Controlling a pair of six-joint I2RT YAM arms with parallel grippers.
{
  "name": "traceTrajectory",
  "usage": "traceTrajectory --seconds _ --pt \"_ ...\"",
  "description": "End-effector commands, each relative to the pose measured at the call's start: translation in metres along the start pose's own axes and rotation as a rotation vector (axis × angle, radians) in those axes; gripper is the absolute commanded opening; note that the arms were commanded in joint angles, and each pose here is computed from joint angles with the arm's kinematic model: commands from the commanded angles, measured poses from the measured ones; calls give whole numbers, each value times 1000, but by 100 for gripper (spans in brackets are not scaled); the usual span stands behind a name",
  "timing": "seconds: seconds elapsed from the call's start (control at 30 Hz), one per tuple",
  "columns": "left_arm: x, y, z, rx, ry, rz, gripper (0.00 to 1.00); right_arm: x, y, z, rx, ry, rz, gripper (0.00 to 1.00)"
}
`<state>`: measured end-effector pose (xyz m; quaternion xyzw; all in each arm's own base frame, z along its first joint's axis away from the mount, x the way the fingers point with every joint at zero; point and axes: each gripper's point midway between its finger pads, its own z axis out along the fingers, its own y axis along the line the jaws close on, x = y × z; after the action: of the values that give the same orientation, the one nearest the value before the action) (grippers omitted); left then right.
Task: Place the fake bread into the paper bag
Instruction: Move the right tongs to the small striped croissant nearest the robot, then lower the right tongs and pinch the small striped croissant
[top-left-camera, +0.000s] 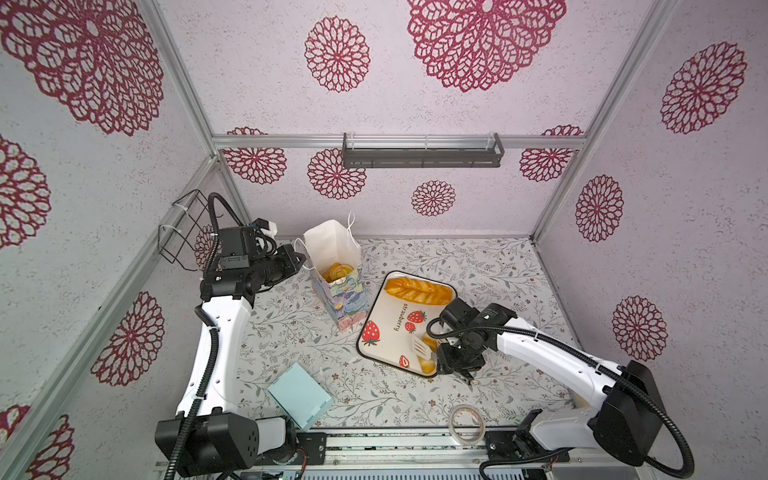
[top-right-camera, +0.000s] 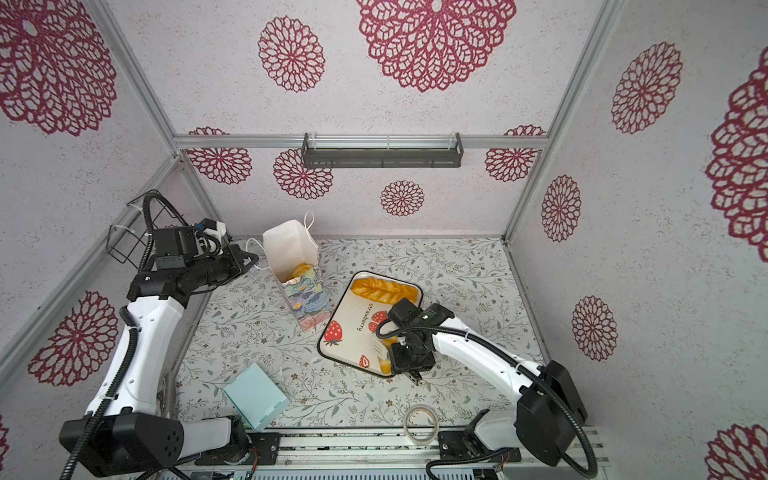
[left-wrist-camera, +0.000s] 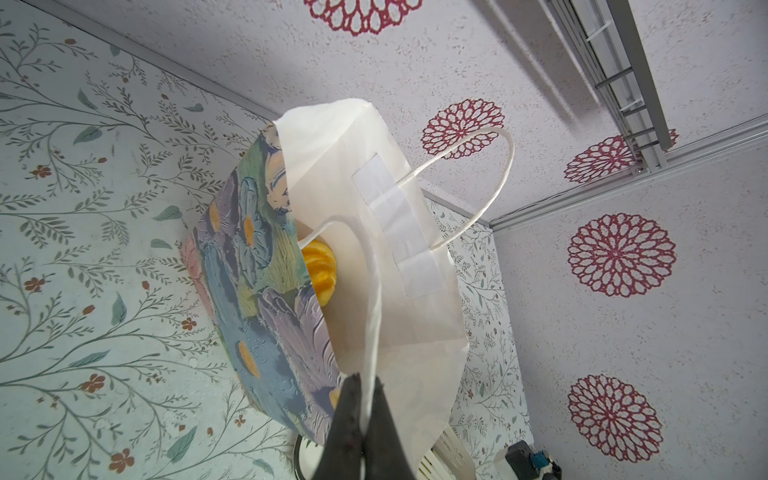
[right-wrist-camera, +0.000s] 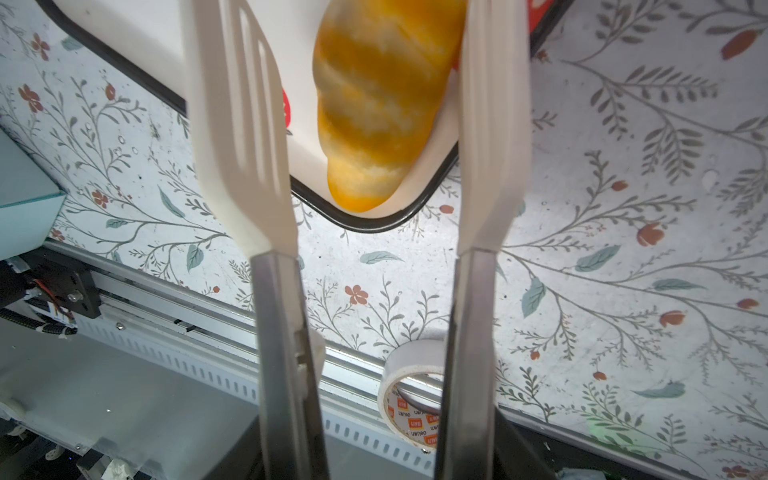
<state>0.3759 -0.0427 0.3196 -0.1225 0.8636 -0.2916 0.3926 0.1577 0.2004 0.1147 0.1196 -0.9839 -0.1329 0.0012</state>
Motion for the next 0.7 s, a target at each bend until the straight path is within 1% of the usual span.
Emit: traceTrajectory --seconds 0.0,0.17,0.33,0.43,0.67 --pt "-4 -3 -3 4 -21 22 0 -3 8 -6 -24 -20 3 57" --pt "-4 -3 -2 3 -22 24 0 -3 5 -4 21 -13 -21 57" --pt "-4 -2 0 2 -18 20 0 -5 11 -4 31 -18 -55 57" --pt "-4 -2 0 3 -18 21 0 -2 6 -3 85 -8 -70 57" --pt "-5 -1 2 4 -15 19 0 1 -1 1 156 14 -91 57"
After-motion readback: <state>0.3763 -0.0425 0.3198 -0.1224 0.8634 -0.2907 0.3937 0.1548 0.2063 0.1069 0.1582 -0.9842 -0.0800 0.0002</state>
